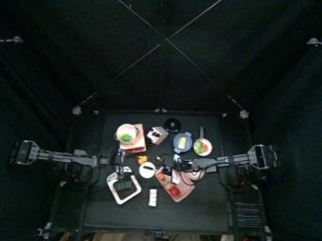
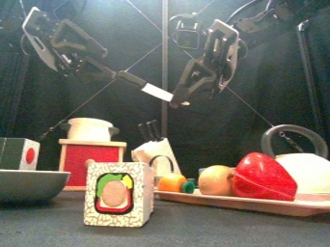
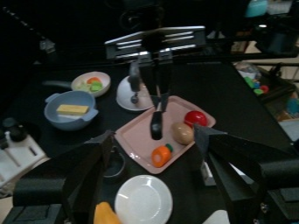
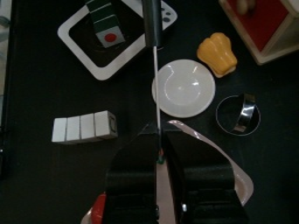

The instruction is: Regrasp pairing knife

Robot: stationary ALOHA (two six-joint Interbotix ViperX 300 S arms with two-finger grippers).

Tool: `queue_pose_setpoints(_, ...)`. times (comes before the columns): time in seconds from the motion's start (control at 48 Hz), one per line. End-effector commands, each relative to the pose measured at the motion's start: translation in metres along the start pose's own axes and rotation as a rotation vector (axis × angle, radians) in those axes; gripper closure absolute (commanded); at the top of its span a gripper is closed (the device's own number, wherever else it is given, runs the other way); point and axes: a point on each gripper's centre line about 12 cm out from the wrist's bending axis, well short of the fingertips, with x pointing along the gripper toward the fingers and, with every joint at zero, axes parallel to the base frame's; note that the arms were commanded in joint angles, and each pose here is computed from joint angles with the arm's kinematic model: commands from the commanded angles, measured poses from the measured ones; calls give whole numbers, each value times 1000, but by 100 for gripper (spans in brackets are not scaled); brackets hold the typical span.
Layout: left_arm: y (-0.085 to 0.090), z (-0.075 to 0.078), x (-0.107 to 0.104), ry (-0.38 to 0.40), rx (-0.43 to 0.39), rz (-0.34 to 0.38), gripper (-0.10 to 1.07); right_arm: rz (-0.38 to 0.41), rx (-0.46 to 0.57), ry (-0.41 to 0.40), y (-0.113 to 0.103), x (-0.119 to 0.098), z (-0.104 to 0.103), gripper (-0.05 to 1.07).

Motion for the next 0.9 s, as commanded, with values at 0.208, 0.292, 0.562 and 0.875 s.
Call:
queue_pose_setpoints(0.208,-10,-5,23,25,-17,-32,-6,24,-68,-18,15,8,9,70)
queue_pose_setpoints(0.292,-13,-8,31,37,-20,-39,-6,28,-81,-22,18,10,12,70)
queue_pose_setpoints(0.562,-23,-24,47,88,-41,-58,-6,28,-85,-14,19,12,11,70)
queue_pose_setpoints(0.875,-23,-20,46,75,-42,-59,4,27,-86,-10,19,14,10,70)
